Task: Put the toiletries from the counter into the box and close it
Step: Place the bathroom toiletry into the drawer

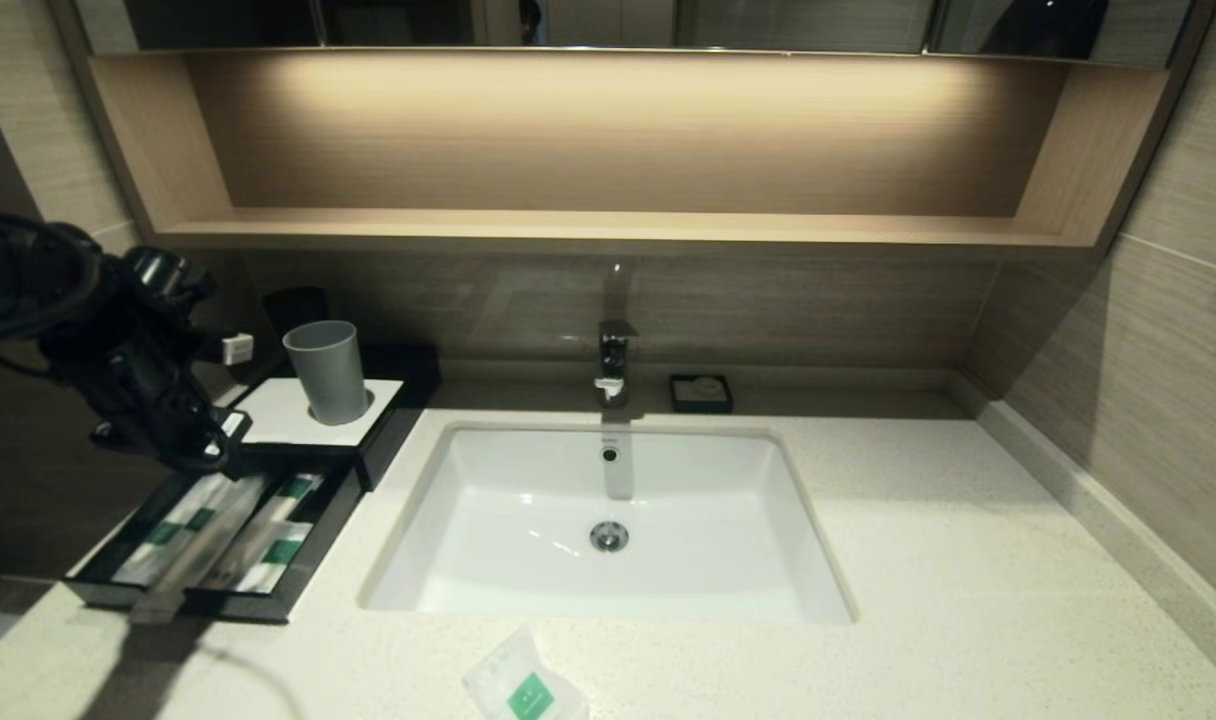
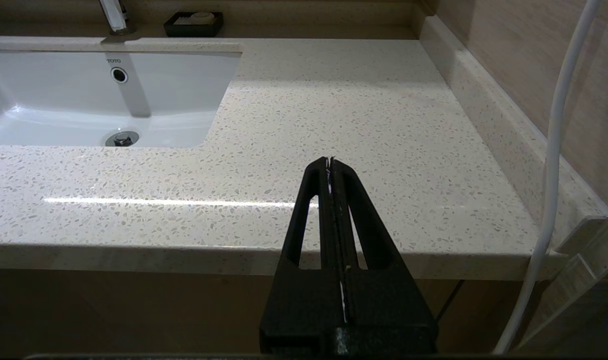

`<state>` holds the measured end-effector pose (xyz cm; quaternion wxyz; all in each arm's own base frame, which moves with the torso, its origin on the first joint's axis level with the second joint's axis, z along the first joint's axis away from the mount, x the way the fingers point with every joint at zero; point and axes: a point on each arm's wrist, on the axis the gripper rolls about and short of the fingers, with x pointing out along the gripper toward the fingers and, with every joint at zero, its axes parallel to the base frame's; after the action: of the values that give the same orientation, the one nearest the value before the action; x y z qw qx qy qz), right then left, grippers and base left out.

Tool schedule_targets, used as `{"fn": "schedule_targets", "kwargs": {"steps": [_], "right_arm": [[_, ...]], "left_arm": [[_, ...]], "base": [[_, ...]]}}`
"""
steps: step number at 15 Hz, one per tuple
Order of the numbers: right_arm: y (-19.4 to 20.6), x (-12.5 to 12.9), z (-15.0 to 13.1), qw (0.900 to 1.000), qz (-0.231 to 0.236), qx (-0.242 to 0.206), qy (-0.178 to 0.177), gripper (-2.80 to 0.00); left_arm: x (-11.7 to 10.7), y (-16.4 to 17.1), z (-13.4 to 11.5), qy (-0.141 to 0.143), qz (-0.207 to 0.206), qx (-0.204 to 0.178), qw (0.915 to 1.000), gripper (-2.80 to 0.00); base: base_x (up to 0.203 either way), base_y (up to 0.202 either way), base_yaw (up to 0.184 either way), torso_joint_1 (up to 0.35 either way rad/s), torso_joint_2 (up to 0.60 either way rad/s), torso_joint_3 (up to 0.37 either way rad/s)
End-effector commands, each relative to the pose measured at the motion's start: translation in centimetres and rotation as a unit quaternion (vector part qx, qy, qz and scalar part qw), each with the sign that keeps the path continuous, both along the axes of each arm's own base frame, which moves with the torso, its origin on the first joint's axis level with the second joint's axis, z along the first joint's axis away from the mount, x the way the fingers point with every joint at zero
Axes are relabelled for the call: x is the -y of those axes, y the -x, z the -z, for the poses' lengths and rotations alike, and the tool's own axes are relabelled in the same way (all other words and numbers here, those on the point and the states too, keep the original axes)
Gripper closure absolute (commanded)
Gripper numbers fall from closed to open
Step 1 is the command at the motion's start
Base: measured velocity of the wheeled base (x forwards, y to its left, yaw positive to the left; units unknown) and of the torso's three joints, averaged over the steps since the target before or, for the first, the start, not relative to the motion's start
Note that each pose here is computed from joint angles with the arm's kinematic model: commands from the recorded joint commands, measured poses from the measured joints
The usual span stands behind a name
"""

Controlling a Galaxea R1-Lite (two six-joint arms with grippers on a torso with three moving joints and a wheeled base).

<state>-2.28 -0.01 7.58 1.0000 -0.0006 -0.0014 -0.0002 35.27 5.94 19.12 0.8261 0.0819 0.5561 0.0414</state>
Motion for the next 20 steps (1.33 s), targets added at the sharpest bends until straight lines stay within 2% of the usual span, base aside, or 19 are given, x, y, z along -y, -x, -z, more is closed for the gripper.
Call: {"fn": "schedule_targets", "kwargs": {"steps": [1,14,20], "right_arm": [[0.0,0.0,0.0,1.0,0.0,0.0,0.0,0.0],[0.0,0.0,0.0,1.0,0.0,0.0,0.0,0.0],[0.0,0.0,0.0,1.0,0.0,0.0,0.0,0.0]], "left_arm": [[0.4,2.5,-1.4,-0.001,-0.001,0.007,1.0,0.0],[-0.6,3.2,2.7,-0.008,-0.024,-0.08,0.9965,0.0],[-0.6,3.3,3.7,-0.005,-0.022,-0.099,0.9948,0.0]], "base": [[0.0,0.0,0.0,0.0,0.0,0.0],[0.0,0.0,0.0,0.0,0.0,0.0],[0.0,0.0,0.0,0.0,0.0,0.0]]}}
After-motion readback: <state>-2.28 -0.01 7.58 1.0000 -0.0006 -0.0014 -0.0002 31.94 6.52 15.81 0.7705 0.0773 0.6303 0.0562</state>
